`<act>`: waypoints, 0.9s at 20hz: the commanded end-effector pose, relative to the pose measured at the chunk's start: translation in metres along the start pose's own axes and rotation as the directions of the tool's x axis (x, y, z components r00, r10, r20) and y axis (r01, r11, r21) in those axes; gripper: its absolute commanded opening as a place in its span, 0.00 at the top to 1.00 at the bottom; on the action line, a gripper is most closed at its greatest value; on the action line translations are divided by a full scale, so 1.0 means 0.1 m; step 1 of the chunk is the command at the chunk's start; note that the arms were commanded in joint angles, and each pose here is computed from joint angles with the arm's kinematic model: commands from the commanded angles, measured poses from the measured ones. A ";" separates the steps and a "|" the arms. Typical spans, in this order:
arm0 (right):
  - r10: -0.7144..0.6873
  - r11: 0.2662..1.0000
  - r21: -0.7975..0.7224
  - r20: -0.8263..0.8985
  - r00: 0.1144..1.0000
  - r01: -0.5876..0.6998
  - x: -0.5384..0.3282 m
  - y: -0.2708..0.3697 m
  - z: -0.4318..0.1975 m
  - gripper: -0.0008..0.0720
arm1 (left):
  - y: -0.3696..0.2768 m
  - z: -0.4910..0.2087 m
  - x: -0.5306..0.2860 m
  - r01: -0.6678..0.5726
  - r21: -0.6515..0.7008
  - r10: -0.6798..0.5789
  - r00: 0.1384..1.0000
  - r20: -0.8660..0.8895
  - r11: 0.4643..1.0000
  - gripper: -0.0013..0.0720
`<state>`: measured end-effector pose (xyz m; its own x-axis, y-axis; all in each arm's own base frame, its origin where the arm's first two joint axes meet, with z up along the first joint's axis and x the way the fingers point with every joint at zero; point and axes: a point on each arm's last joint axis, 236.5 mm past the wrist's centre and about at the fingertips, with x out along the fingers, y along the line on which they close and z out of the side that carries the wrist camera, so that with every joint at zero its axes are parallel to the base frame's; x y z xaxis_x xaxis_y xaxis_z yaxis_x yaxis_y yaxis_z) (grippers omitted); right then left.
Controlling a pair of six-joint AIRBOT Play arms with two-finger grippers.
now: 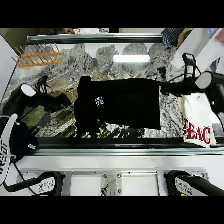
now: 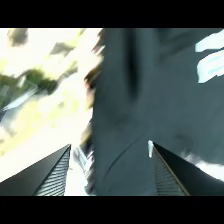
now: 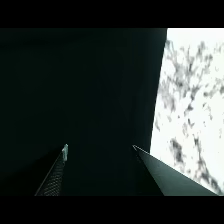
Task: Fold the clothes and pants, and hang the long-sleeved shirts on hangers.
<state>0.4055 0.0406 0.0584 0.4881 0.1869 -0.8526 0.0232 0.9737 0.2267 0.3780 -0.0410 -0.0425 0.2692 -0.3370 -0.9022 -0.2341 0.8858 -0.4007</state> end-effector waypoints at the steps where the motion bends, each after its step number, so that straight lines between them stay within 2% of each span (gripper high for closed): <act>1: -0.012 0.998 0.064 -0.052 0.999 0.015 -0.07 -0.08 -0.61 0.38 | 0.26 -0.40 0.24 -0.027 -0.042 0.026 0.999 -0.033 0.999 0.28; 5: -0.014 0.989 0.147 -0.079 0.997 0.026 -0.12 -0.11 -1.02 0.37 | 0.00 -0.58 0.58 0.040 -0.027 -0.042 0.996 -0.079 0.999 0.28; 10: -0.021 0.966 0.250 -0.157 0.987 0.060 -0.11 -0.18 -1.38 0.36 | -0.23 -0.68 0.93 0.050 0.018 -0.045 0.981 -0.189 0.999 0.28; 11: -0.027 0.952 0.296 -0.171 0.985 0.077 -0.08 -0.24 -1.44 0.29 | -0.28 -0.68 0.97 0.053 0.025 -0.047 0.978 -0.205 0.998 0.40; 12: -0.035 0.928 0.358 -0.185 0.982 0.101 -0.04 -0.32 -1.50 0.19 | -0.33 -0.66 0.99 0.057 0.034 -0.049 0.976 -0.212 0.998 0.69; 13: -0.044 0.894 0.429 -0.200 0.979 0.127 0.00 -0.40 -1.58 0.16 | -0.38 -0.63 0.98 0.063 0.045 -0.052 0.977 -0.208 0.997 0.97; 16: -0.065 0.726 0.658 -0.221 0.973 0.198 0.23 -0.60 -1.81 0.16 | -0.48 -0.50 0.86 0.076 0.076 -0.063 0.984 -0.164 0.994 0.97; 18: -0.062 0.641 0.748 -0.172 0.983 0.171 0.42 -0.63 -1.81 0.18 | -0.54 -0.45 0.75 0.089 0.117 -0.073 0.988 -0.137 0.989 0.97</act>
<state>0.2624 0.0151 -0.0533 0.2904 0.1552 -0.9442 0.6042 0.7355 0.3067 0.3630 -0.1254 -0.1098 0.1292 -0.4370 -0.8901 -0.1448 0.8797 -0.4529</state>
